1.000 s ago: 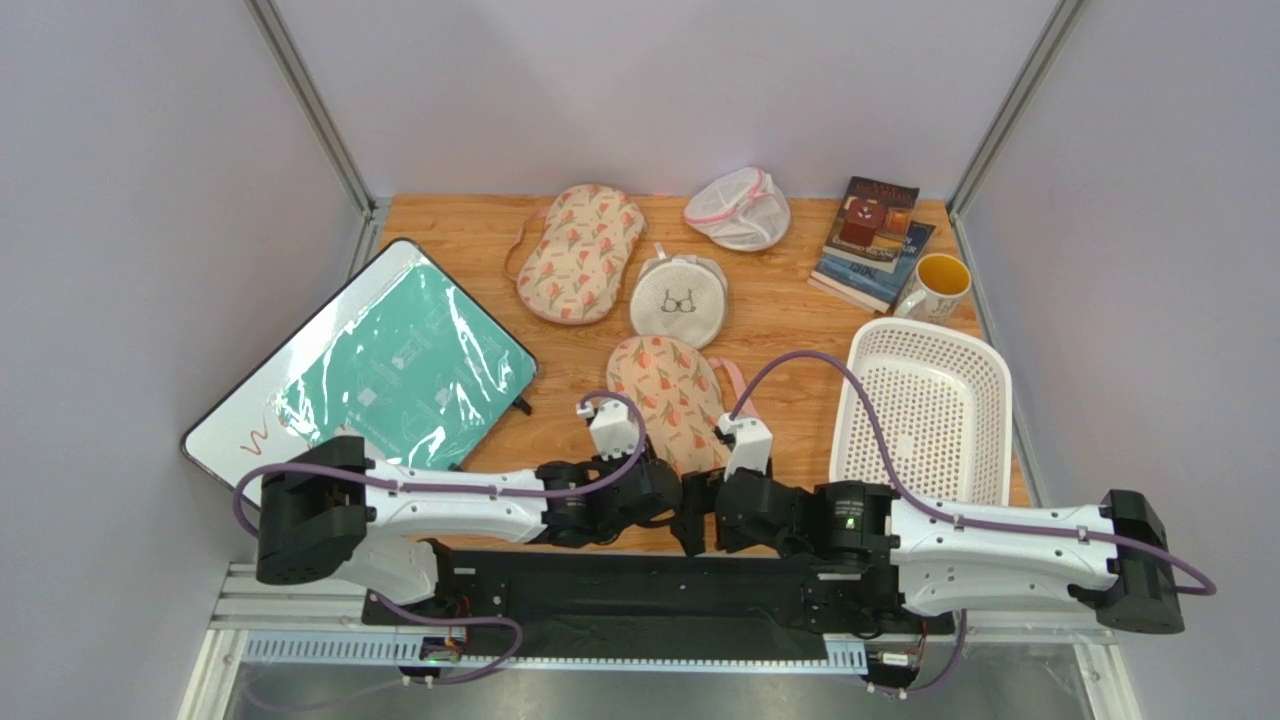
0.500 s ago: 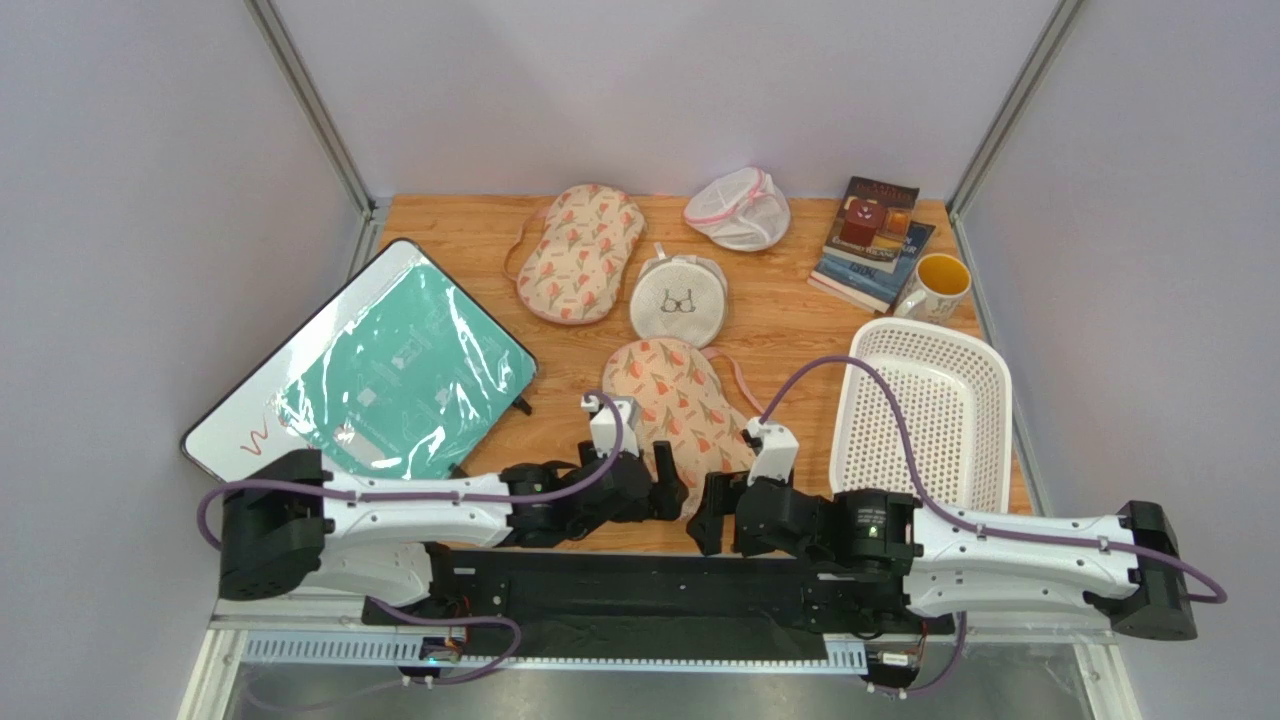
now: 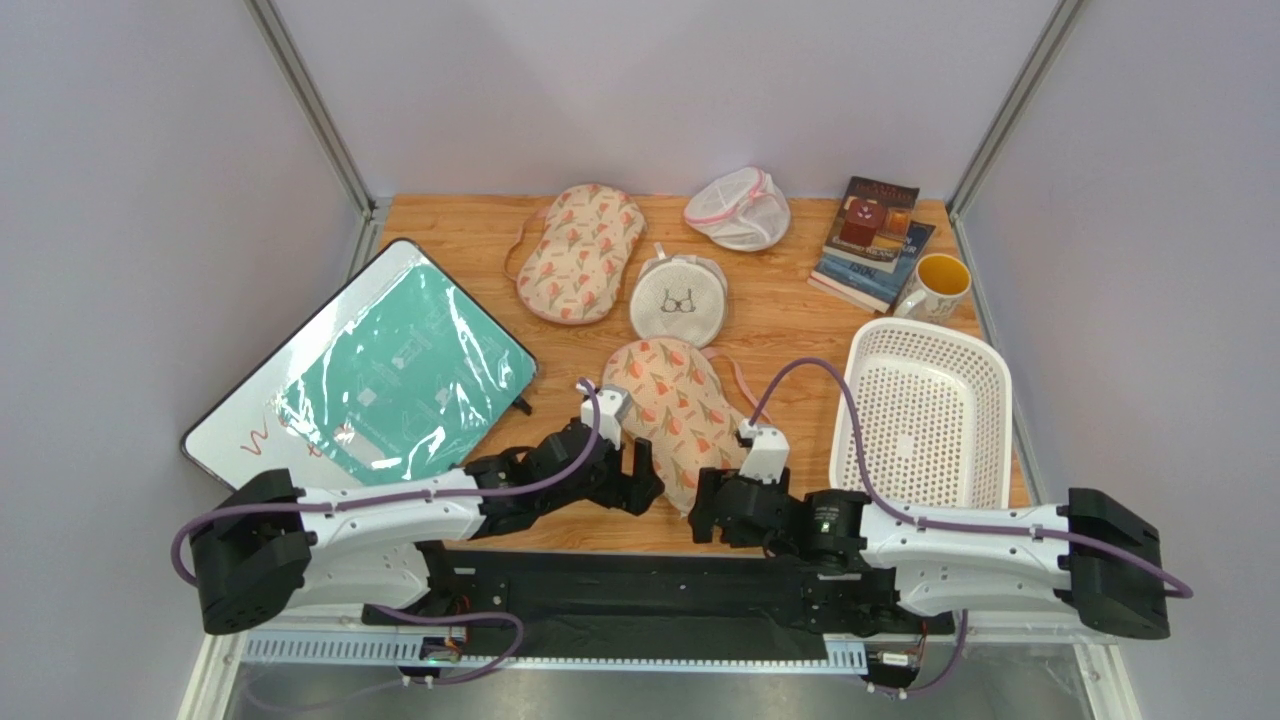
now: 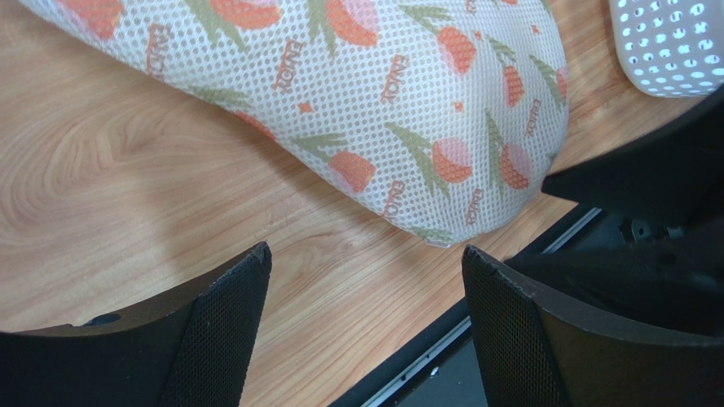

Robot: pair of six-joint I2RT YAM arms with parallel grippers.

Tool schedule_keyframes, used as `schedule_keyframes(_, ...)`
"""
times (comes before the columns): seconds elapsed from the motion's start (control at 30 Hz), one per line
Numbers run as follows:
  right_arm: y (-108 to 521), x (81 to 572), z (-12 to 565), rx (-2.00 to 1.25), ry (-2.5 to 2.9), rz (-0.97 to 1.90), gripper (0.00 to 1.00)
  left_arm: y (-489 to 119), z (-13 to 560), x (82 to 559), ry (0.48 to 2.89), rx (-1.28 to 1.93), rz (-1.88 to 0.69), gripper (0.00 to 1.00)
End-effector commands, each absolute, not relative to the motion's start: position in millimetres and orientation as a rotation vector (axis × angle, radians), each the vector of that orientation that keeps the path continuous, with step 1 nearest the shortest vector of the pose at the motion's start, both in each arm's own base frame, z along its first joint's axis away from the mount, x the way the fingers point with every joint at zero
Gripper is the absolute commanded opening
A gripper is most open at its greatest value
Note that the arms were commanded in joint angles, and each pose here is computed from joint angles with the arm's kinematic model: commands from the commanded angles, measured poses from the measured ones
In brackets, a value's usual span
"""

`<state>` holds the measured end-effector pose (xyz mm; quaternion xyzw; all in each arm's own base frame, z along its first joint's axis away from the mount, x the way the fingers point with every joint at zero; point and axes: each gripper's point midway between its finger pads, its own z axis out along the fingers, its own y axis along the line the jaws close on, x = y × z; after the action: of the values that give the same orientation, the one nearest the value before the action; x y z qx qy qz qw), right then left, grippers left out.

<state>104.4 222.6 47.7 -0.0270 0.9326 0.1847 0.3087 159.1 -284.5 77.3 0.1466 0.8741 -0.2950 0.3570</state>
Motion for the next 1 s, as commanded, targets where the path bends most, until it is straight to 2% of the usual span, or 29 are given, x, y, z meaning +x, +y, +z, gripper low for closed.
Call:
schedule_keyframes(0.0, 229, 132, 49, 0.051, 2.402, 0.574, 0.86, -294, 97, 164, 2.159, 0.459, -0.821, 0.9)
schedule_keyframes(0.2, 214, 163, 54, 0.124, 2.363, 0.567, 0.87, -305, 97, 160, 2.167, 0.517, -0.861, 0.96)
schedule_keyframes(0.4, 195, 187, 69, 0.181, 2.312, 0.571, 0.87, -323, 85, 166, 2.209, 0.501, -0.871, 0.98)
schedule_keyframes(0.8, 178, 165, 63, 0.231, 2.356, 0.603, 0.87, -368, 75, 187, 2.218, 0.302, -0.991, 0.96)
schedule_keyframes(0.97, 183, 150, 75, 0.151, 2.314, 0.741, 0.83, -374, 66, 191, 2.245, 0.279, -0.975, 0.95)
